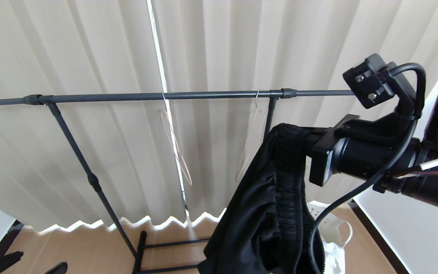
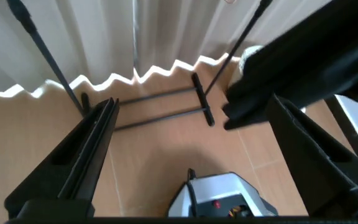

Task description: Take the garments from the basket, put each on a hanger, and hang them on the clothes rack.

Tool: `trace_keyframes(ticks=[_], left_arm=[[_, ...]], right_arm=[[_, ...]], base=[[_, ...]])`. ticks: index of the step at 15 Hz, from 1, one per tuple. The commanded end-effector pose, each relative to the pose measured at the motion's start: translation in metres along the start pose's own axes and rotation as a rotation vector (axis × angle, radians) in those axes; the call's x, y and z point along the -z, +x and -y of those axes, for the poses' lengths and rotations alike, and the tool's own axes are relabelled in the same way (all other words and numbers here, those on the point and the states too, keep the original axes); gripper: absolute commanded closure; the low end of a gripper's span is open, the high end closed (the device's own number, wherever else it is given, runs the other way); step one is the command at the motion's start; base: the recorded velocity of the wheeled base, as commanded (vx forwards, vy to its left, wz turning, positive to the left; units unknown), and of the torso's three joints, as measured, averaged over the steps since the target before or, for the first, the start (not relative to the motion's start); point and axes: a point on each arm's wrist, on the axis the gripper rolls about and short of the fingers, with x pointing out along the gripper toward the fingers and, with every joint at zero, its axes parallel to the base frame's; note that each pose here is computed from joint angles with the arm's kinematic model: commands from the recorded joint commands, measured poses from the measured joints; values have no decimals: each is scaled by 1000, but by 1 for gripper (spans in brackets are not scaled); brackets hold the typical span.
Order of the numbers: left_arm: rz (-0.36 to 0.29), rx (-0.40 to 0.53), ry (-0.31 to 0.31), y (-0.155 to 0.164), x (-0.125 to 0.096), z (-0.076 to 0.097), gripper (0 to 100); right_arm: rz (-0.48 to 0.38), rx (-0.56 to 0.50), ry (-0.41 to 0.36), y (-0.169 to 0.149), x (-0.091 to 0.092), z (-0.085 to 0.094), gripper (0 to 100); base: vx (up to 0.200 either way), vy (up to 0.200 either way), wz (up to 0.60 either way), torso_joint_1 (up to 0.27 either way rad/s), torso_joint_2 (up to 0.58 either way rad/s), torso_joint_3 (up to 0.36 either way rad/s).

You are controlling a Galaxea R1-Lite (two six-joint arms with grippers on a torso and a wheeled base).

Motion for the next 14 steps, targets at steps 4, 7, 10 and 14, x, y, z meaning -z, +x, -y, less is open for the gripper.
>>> trace_keyframes(ticks=[4, 7, 10, 14], left_arm=[[-208, 54, -98, 87, -48, 20, 0], [-202, 98, -123, 140, -72, 73, 0], [-213, 162, -102, 157, -74, 115, 0], [-179, 223, -79, 169, -72, 152, 0]], right_arm=[[-70, 228, 5, 59, 28, -27, 100], [-16, 290, 18, 73, 21, -28, 100], [-1, 296, 33, 76, 17, -28, 100], [22, 305, 51, 76, 17, -34, 100]], base=[[0, 0, 0, 0, 0, 0], [0, 0, 0, 0, 0, 0], [0, 0, 0, 0, 0, 0], [0, 0, 0, 0, 0, 0]])
